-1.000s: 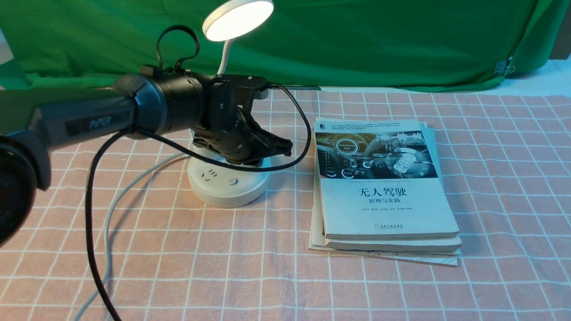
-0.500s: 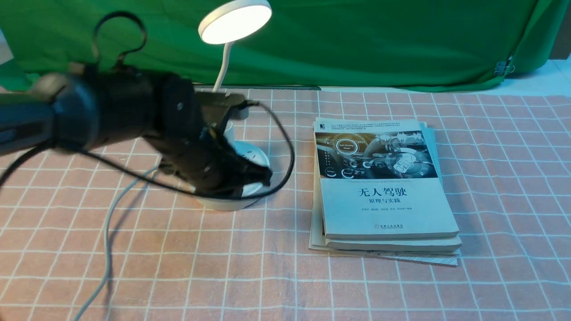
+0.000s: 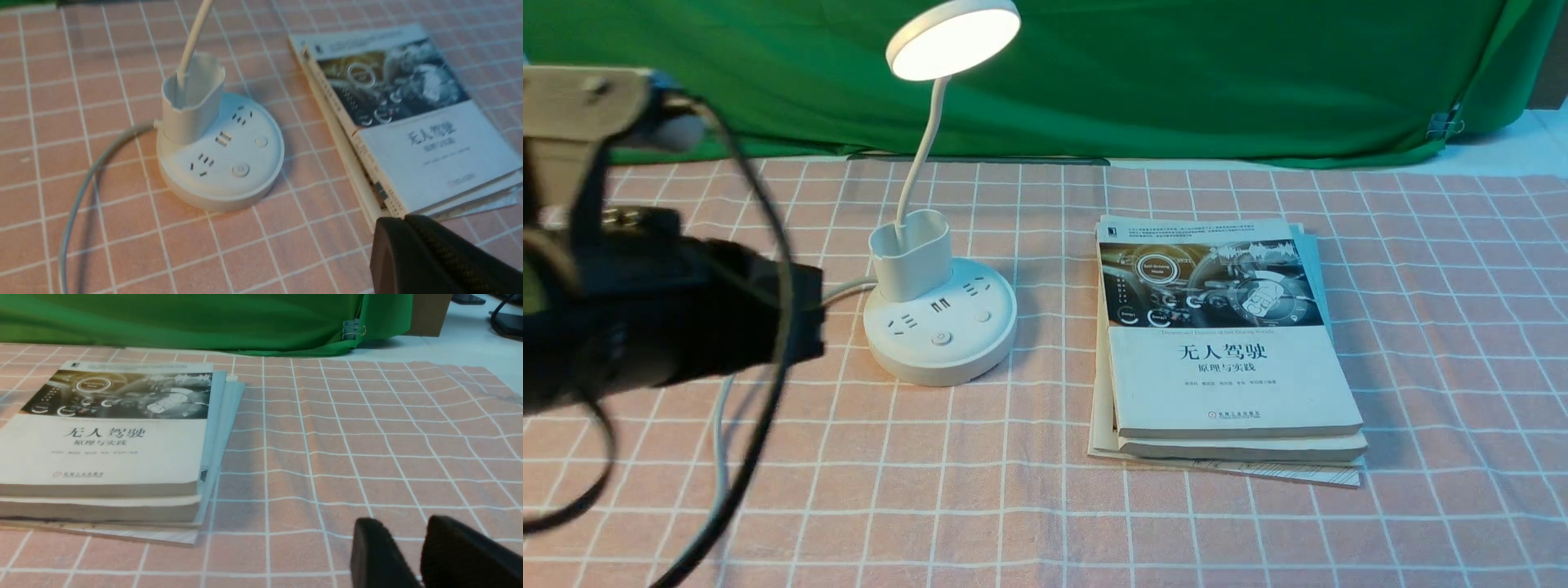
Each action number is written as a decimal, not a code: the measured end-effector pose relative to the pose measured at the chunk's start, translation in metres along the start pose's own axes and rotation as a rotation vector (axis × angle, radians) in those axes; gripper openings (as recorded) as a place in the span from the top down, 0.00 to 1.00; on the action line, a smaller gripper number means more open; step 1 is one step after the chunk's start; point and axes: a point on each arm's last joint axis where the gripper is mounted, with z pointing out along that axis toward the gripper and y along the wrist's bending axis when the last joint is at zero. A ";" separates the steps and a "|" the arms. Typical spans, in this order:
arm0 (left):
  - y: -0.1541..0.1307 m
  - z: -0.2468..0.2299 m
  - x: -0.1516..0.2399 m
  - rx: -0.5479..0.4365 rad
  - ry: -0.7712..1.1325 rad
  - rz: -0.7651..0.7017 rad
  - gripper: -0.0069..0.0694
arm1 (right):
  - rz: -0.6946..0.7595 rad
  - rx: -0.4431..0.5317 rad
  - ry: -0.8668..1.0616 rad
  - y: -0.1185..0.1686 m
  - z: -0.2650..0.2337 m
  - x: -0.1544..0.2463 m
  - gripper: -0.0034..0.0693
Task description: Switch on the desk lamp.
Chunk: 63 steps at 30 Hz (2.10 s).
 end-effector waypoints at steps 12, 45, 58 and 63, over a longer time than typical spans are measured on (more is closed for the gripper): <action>0.012 -0.058 0.085 0.032 -0.179 -0.005 0.88 | 0.000 0.000 -0.001 0.000 0.000 0.000 0.62; 0.057 -0.043 0.184 -0.364 -0.333 0.011 0.88 | 0.000 0.000 -0.001 0.000 0.000 0.000 0.62; 0.061 -0.046 0.182 -0.440 -0.371 -0.016 0.88 | 0.000 0.000 -0.002 0.000 0.000 0.000 0.62; 0.061 -0.047 0.180 -0.446 -0.395 -0.010 0.88 | 0.000 0.000 -0.001 0.000 0.000 0.000 0.62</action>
